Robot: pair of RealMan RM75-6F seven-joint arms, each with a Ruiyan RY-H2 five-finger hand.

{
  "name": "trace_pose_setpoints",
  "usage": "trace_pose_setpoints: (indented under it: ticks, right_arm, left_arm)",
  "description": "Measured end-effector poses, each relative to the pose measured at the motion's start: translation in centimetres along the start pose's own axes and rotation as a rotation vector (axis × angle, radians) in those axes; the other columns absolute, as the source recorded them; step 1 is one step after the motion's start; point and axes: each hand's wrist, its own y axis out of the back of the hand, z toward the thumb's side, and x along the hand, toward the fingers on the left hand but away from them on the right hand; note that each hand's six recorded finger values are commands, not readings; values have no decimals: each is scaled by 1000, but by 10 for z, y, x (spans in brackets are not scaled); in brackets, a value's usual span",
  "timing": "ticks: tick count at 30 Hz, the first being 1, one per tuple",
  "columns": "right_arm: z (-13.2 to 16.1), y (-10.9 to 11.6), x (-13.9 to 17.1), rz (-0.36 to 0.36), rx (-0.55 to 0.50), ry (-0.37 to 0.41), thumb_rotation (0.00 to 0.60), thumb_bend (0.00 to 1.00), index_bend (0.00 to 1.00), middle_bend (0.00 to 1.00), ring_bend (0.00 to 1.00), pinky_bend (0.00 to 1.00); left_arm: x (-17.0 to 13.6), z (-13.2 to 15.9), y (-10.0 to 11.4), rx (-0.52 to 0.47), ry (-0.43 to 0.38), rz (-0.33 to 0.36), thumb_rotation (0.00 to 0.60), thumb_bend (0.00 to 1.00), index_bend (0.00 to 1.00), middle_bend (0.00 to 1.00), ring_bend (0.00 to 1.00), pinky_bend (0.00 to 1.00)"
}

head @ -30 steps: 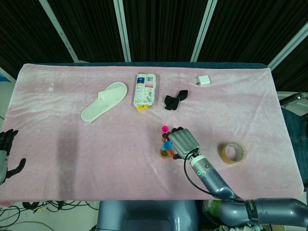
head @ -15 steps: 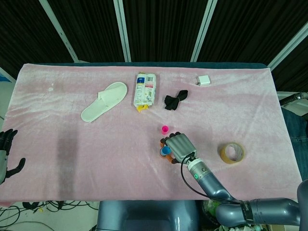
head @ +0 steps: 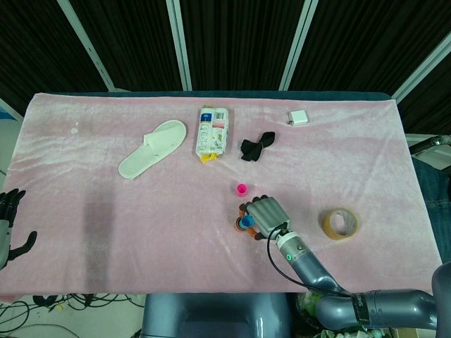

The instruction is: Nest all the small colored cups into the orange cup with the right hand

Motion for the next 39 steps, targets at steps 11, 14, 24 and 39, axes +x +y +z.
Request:
trace_pose_setpoints:
  ticks: [11, 14, 24, 39]
  right_arm:
    - [-2, 3, -7, 9, -43, -16, 600, 264, 218, 227, 245, 285]
    - [-3, 10, -11, -7, -71, -23, 600, 264, 217, 227, 246, 285]
    - [-15, 22, -36, -118, -23, -52, 600, 265, 218, 233, 249, 285]
    - [-29, 0, -76, -84, -24, -91, 600, 272, 264, 286, 251, 285]
  left_arm:
    - [0, 0, 1, -4, 3, 4, 600, 342, 70, 57, 0, 8]
    - [0, 0, 1, -4, 3, 5, 600, 342, 70, 57, 0, 8]
    - [0, -3, 3, -14, 12, 11, 600, 342, 70, 57, 0, 8]
    - [1, -6, 5, -17, 24, 18, 600, 342, 70, 57, 0, 7]
